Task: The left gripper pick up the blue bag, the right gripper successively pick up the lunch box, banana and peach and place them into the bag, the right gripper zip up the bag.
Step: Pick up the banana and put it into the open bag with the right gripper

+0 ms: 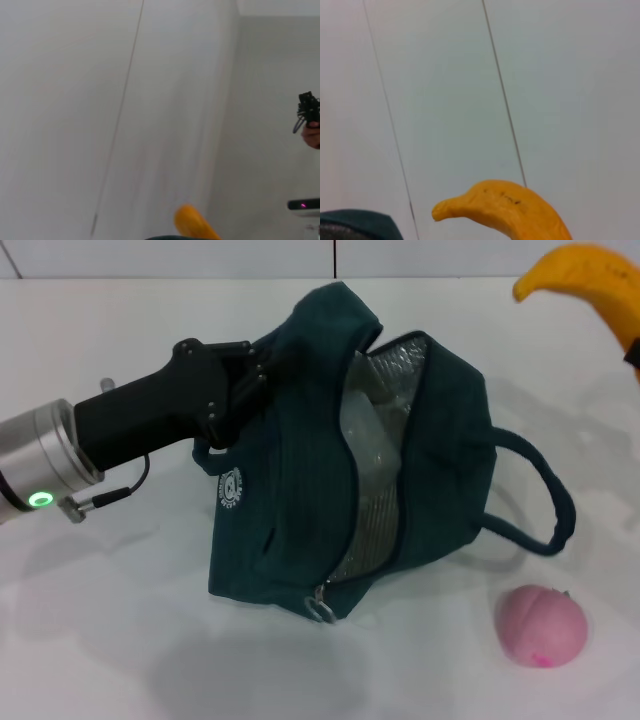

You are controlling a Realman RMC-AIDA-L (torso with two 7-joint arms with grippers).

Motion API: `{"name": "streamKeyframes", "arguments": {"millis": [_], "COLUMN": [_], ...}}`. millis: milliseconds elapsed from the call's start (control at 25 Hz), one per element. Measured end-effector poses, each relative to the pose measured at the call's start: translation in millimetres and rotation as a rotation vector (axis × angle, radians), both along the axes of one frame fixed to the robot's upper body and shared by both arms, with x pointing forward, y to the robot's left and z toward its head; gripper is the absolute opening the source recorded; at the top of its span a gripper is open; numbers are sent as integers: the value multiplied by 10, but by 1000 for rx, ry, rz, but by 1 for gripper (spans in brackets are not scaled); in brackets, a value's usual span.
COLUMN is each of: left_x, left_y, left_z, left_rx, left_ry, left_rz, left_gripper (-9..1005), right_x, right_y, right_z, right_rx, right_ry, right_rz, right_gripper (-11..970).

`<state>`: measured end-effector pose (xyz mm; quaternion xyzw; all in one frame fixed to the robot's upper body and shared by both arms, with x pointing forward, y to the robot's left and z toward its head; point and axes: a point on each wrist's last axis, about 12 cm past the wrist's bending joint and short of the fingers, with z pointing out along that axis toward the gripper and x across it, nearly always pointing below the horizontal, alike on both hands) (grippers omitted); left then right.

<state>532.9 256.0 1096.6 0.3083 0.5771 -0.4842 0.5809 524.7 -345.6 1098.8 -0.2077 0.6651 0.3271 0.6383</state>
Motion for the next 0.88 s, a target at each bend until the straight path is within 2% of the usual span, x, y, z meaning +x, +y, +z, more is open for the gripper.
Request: {"name": "streamKeyframes", "arguments": {"millis": [320,560,680,800,840,880], "left_x": [129,200,205,208,210,211], "left_y": [-4,-48,-35,-22,-24,-29], "left_z": [166,248,240,225,219,208], "left_rx": [23,81,101,111,112,113], "left_ry": [128,205,200,193,189,183], "left_rz": [-148,-246,-241,-221,-214,-206], "left_gripper": [33,33,33,33,33,33], "right_x": [1,-67,-70,-45,21,31], "right_y": [20,79,137,171,224,232], "right_z": [64,240,322,383,465,474], "right_rx": [-26,-65,-152,-200,-265,-273], "right_ry": [-59,-74,-57,-54,-29,-23], "right_rz": [27,217,327,372,415,420], "right_gripper": [447,447,447,446,446,446]}}
